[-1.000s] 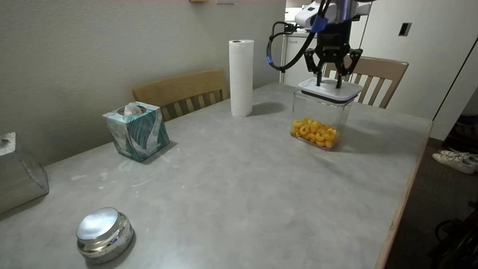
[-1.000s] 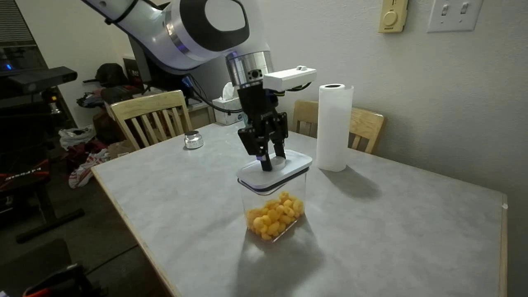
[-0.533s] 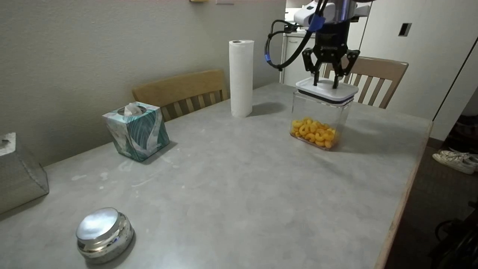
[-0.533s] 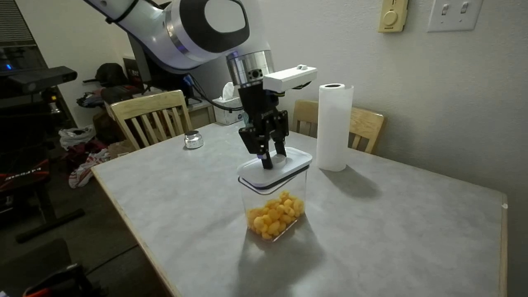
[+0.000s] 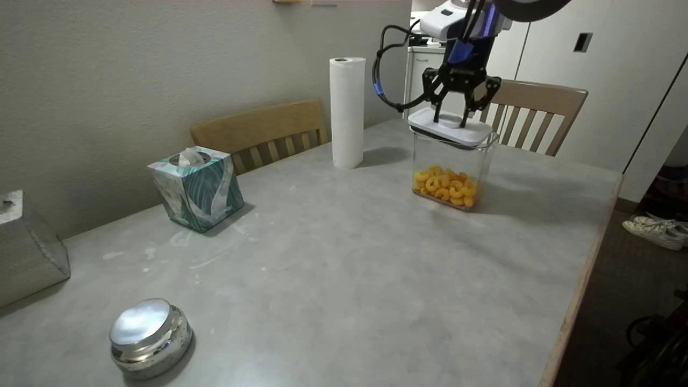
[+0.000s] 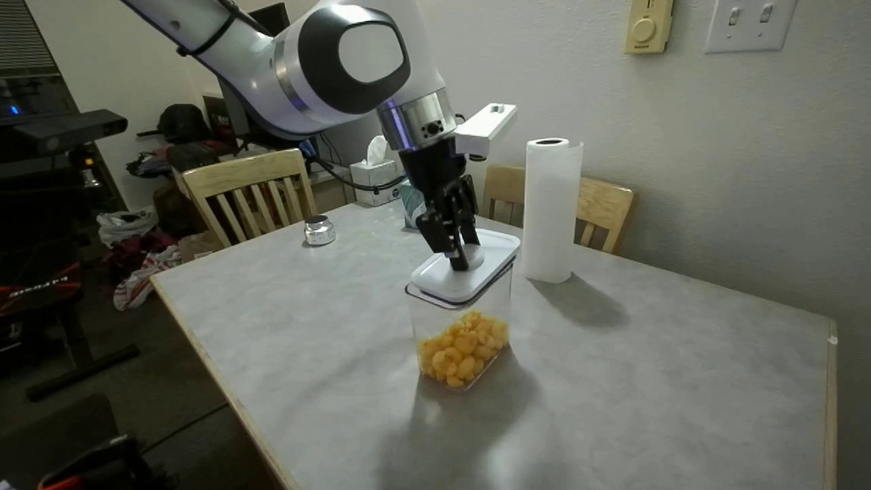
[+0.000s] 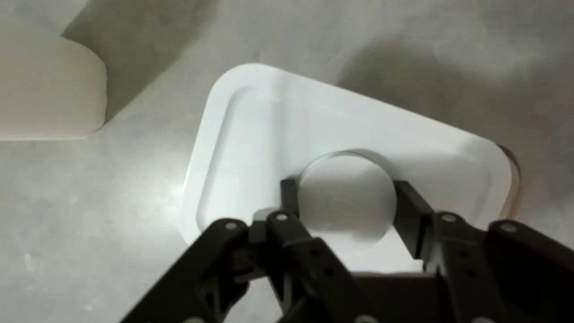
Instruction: Put the white lid on top of the clear food container
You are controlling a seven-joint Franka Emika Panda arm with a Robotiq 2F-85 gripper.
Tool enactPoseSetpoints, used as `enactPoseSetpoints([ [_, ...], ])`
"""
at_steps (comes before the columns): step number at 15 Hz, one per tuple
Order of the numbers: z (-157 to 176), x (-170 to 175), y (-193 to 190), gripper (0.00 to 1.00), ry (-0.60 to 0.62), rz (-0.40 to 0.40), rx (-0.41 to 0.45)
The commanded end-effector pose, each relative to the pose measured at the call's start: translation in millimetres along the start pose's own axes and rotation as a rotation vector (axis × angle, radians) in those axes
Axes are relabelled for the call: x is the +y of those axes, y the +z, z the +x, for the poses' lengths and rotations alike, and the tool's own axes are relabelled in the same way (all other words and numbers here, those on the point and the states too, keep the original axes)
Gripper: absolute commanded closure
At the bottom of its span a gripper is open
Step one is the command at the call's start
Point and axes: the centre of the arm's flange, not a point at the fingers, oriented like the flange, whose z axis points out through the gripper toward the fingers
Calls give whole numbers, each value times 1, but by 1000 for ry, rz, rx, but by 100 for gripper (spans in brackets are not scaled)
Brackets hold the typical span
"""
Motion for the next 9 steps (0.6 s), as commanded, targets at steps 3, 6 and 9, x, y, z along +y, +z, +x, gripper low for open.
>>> enactPoseSetpoints([
  [3, -6, -9, 15, 71, -166, -7, 57],
  [6, -7, -3, 1, 46, -122, -24, 28],
  [9, -8, -4, 1, 46, -121, -23, 28],
])
